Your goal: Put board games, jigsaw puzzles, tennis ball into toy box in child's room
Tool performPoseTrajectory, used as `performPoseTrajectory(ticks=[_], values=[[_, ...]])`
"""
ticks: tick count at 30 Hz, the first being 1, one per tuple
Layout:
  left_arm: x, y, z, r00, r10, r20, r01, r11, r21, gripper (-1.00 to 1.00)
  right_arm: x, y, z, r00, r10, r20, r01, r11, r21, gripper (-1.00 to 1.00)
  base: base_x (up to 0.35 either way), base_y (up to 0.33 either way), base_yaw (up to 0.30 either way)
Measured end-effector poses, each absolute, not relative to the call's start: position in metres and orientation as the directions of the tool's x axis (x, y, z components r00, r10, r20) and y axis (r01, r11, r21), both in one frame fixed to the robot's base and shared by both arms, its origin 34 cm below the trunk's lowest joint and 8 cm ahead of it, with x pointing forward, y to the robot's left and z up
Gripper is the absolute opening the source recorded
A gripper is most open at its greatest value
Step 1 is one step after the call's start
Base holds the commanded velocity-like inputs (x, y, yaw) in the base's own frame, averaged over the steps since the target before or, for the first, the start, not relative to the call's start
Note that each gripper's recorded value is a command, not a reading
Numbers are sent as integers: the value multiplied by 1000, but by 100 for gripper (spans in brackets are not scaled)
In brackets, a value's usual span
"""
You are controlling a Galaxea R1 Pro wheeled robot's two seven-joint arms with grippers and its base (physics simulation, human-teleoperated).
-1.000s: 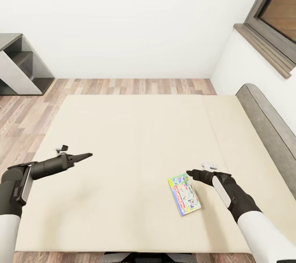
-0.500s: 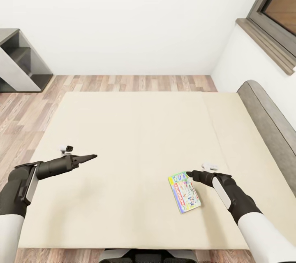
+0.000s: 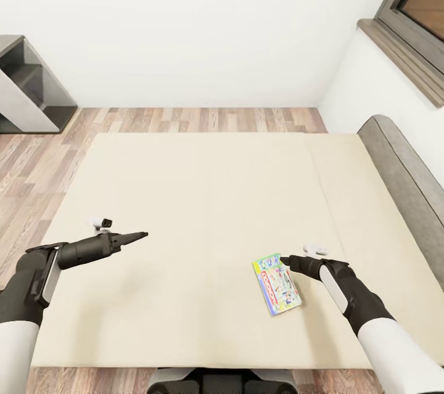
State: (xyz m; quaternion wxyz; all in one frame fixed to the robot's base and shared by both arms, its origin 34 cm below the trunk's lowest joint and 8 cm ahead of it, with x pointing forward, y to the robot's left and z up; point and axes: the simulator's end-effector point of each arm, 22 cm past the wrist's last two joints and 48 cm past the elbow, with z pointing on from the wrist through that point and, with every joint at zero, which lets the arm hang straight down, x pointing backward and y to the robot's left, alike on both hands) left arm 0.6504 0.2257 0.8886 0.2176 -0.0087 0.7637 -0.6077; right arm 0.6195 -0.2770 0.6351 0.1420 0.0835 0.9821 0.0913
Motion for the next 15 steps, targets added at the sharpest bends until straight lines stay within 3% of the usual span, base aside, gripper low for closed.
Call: performPoseTrajectory(ticks=[15], values=[[647, 226, 875, -913, -278, -299, 228, 261, -938, 100, 615, -266, 629, -949, 195, -246, 123, 952, 279, 100, 0, 0, 0]])
